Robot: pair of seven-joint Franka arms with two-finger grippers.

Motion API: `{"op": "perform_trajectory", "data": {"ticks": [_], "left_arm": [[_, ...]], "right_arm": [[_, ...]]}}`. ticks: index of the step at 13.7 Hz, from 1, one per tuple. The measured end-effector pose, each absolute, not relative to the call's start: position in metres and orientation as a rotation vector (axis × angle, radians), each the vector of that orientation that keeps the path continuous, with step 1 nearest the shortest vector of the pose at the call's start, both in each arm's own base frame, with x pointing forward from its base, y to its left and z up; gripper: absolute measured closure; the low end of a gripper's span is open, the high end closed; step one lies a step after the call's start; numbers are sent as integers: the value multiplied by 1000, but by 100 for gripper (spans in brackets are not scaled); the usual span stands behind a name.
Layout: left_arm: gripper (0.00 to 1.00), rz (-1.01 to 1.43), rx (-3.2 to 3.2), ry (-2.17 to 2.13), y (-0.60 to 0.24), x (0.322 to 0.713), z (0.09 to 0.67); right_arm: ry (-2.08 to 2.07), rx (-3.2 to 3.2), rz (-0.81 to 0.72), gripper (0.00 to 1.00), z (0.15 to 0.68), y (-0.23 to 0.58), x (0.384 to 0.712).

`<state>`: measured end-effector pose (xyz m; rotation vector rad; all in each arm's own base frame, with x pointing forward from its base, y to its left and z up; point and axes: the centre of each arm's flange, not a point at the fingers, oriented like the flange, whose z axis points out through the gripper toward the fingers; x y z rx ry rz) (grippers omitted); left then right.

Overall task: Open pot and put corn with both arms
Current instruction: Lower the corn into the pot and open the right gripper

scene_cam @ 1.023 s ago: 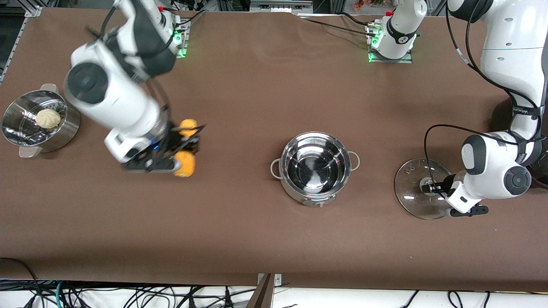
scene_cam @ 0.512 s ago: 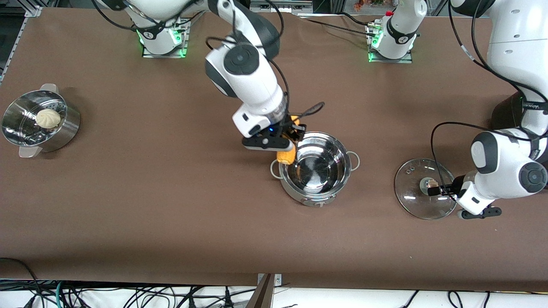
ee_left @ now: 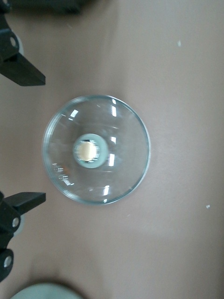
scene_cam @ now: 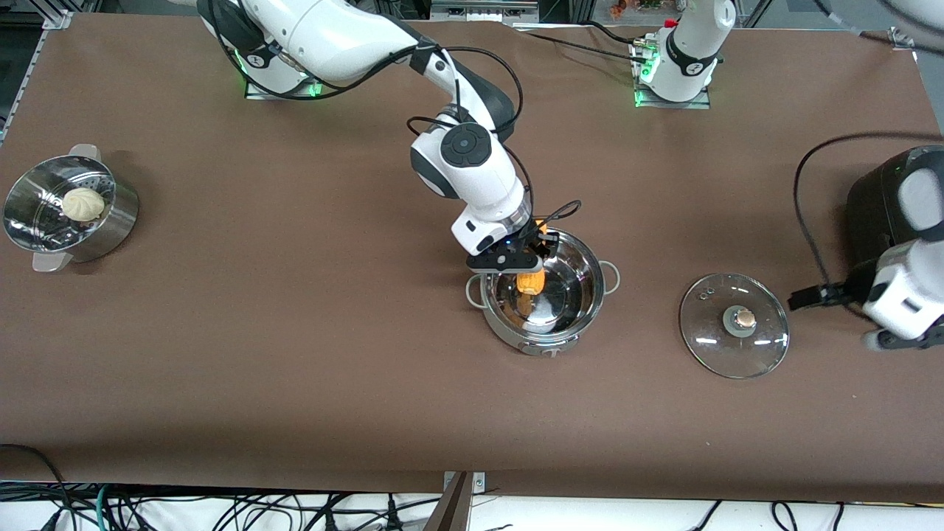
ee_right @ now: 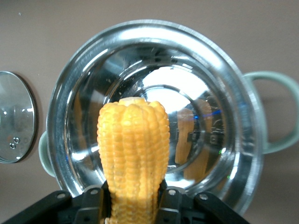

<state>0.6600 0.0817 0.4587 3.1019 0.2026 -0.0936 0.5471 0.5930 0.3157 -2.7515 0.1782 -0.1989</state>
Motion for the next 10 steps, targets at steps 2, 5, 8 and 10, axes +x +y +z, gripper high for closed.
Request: {"op": "perform_trajectory", "data": {"ticks": [2,5,8,10], "left_arm": [[0,-138,3105,202,79,631,513],[0,-211,3114,184,72,607,545],[0,-279,3107,156,61,604,540],[0,-315,3103,153,60,601,538]], "right_arm": [[176,-2750,-201,67,306,596,546],[191,-2741,-234,67,304,590,555],[198,-2726,-251,63,292,589,558],[191,-2731,-274,47,282,588,561]]}}
